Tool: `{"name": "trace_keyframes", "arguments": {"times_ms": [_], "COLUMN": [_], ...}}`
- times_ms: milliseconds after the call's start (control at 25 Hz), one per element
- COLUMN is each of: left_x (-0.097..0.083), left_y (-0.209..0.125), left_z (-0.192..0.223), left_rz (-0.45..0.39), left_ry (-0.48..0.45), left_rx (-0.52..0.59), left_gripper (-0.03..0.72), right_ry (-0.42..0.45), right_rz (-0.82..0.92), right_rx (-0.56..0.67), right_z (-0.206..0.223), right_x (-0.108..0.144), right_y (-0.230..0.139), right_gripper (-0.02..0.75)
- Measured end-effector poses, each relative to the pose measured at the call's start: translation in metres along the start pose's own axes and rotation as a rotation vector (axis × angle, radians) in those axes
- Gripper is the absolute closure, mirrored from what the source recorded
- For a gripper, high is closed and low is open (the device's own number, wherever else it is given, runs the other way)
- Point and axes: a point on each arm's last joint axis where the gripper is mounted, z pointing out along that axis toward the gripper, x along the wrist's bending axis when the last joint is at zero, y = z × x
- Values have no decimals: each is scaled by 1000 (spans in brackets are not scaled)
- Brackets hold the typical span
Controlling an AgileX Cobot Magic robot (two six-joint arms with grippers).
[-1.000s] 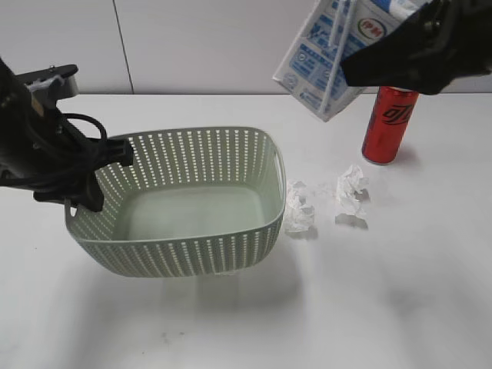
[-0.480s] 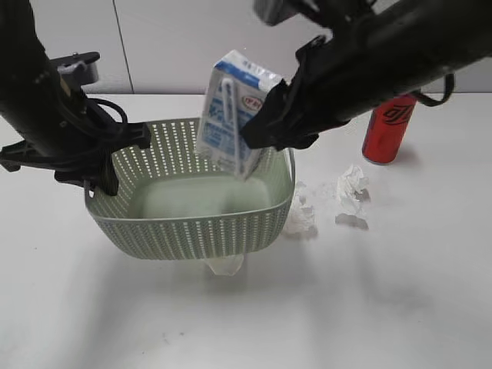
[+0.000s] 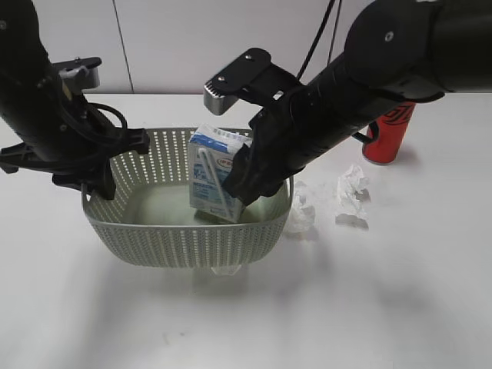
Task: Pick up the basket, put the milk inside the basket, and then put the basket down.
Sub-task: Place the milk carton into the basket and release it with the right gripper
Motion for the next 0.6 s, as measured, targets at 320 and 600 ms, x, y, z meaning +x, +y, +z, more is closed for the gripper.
{"name": "trace_keyframes", "arguments": {"times_ms": [320,600], "left_x": [2,1], "left_y": [-1,-1], "left_z": [1,1], "left_rz": [11,6], "left_ry": [19,15], "left_rx": [10,12], "left_gripper": [689,689], "right_ry": [-2,7], "right_rz": [0,-2], "right_rx": [-8,-5], "right_z": [-1,-4], "right_x": [0,1], "right_y": [2,3], "right_gripper": [254,155]}}
